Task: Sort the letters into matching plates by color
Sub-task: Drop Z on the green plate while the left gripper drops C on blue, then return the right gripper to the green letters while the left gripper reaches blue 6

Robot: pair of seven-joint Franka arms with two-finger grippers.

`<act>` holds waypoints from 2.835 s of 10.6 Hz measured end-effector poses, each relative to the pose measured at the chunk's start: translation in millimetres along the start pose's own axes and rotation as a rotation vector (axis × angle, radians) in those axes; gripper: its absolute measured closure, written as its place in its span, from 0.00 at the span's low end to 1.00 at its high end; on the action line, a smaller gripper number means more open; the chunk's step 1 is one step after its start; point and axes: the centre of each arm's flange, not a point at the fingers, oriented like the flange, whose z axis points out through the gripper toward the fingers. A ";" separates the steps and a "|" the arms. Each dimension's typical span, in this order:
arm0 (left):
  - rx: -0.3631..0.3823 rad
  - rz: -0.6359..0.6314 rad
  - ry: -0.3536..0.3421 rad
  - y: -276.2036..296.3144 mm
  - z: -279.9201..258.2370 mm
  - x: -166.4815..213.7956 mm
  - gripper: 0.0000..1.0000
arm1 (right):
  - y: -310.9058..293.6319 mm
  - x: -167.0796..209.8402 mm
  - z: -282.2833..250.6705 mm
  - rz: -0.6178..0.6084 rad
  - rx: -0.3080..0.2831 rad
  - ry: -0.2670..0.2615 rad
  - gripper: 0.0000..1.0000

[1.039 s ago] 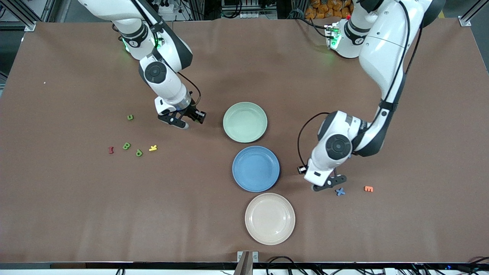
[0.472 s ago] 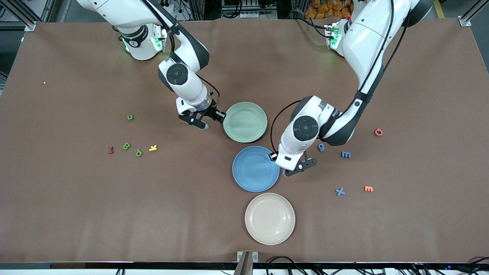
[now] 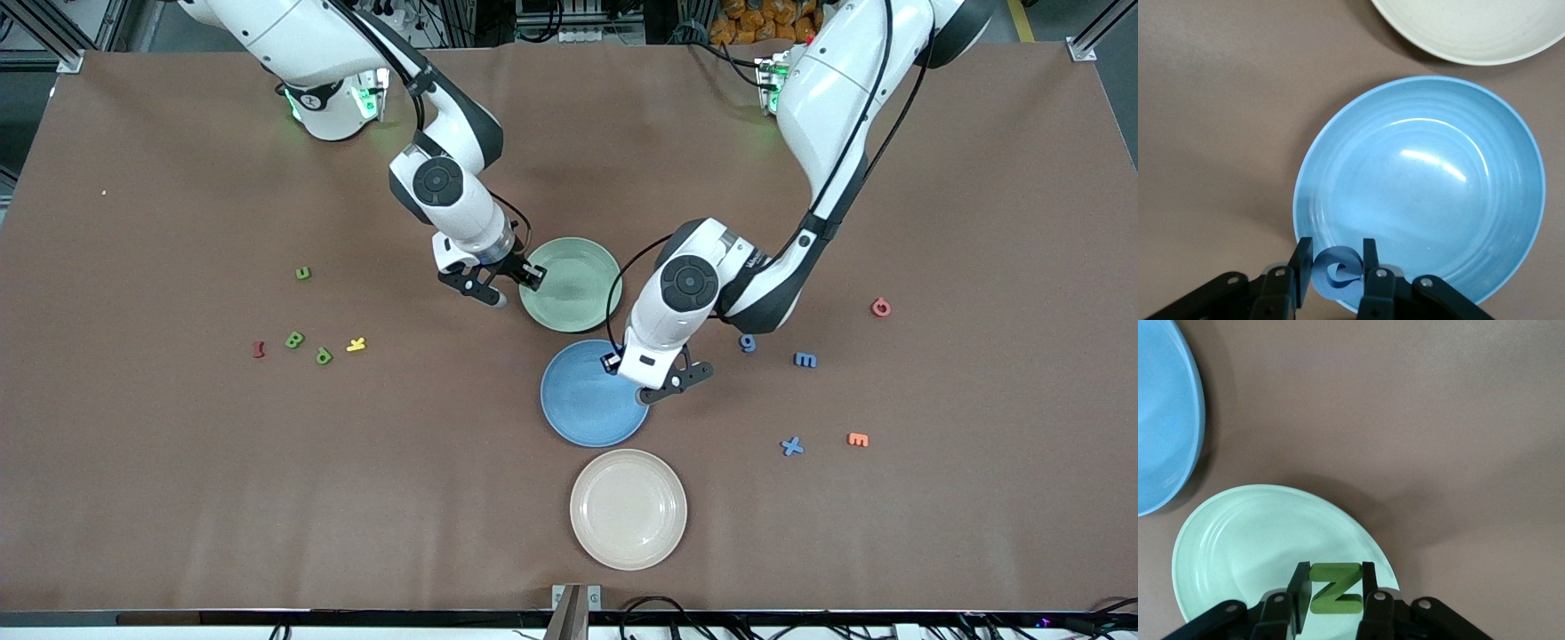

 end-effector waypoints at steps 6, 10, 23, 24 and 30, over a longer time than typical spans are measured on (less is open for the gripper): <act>-0.008 -0.020 0.016 -7.7 -0.3 17.2 0.07 | -11.4 -4.7 19.7 0.016 -0.013 0.020 0.65; 0.057 -0.109 -0.005 -55.8 3.9 67.4 0.00 | -12.1 -4.1 19.8 0.032 -0.013 0.021 0.42; 0.137 -0.081 0.025 -184.5 7.2 22.6 0.00 | 36.2 129.0 -104.5 0.130 -0.118 0.147 0.19; 0.144 -0.075 0.029 -189.6 11.0 23.9 0.00 | 50.1 143.7 -110.9 0.122 -0.141 0.140 0.19; 0.150 -0.081 0.033 -216.2 35.0 42.5 0.00 | 148.2 232.6 -150.1 0.238 -0.187 0.092 0.19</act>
